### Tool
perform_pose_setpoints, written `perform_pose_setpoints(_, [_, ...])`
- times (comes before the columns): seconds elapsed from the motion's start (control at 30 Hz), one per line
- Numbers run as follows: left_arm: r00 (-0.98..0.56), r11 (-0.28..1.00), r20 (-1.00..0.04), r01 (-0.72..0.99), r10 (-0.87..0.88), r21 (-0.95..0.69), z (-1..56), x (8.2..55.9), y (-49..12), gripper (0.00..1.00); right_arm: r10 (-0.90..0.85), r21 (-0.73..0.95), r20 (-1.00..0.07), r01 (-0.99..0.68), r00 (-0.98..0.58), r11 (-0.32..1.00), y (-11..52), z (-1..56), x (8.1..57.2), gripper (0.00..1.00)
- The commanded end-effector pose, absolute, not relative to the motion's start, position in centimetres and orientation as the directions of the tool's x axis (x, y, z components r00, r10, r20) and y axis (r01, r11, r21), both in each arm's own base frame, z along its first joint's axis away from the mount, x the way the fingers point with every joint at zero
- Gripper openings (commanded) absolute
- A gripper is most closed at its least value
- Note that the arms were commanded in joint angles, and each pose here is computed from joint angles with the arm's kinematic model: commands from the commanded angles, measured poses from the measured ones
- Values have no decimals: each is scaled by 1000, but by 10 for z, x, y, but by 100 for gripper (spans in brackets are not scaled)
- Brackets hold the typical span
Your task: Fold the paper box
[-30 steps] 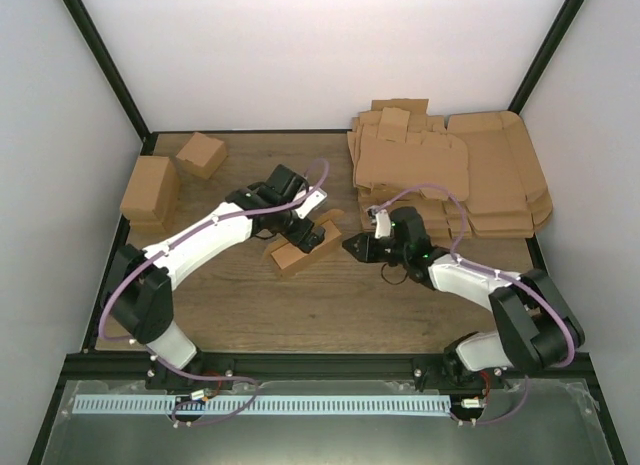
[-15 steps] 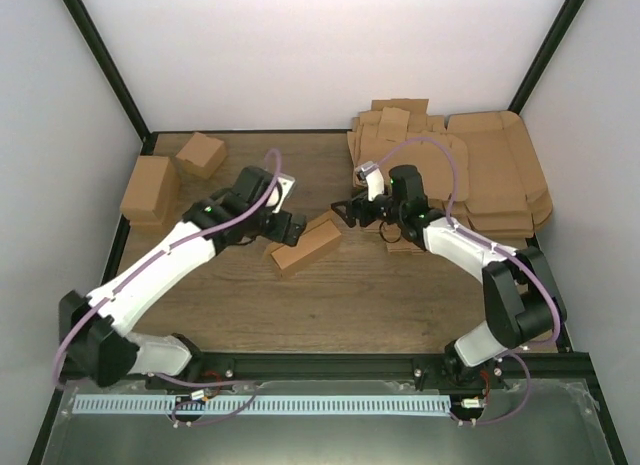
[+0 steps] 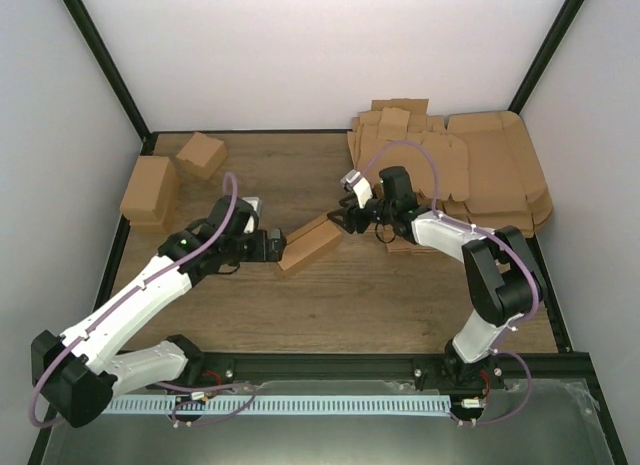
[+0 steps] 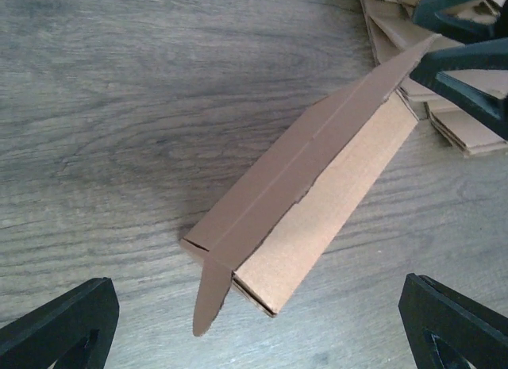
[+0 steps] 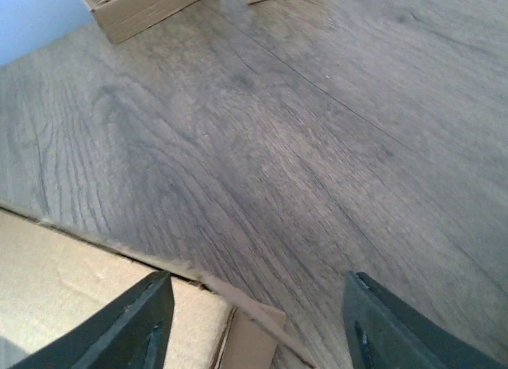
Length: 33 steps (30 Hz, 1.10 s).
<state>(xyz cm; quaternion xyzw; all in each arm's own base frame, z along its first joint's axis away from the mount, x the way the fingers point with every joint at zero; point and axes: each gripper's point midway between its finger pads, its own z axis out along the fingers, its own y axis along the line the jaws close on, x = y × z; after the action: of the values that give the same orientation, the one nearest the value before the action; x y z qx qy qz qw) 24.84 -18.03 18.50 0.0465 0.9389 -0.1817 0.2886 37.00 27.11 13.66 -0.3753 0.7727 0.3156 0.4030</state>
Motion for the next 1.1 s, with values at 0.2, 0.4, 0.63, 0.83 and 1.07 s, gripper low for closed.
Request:
perform_pose_setpoints(0.2, [-839,908,-540,169,-72,-385,177,267,-168,97,-301,185,-890,-875,-342,446,279,154,361,32])
perform_pose_setpoints(0.4, [-821,916,-569,189,-50,-353,187,276,-162,96,-255,200,-890,-827,-378,525,268,162,354,10])
perform_pose_setpoints(0.63, [-836,911,-549,224,-4,-347,179,281,-168,83,-287,164,-869,-782,-403,602,268,161,347,1])
perform_pose_setpoints(0.83, [-816,963,-575,200,60,-183,172,304,-147,65,-288,158,-865,-766,-412,623,267,158,348,1])
perform_pose_setpoints(1.07, [-806,966,-589,194,58,-170,167,334,-126,80,-295,154,-862,-768,-412,622,267,155,349,1])
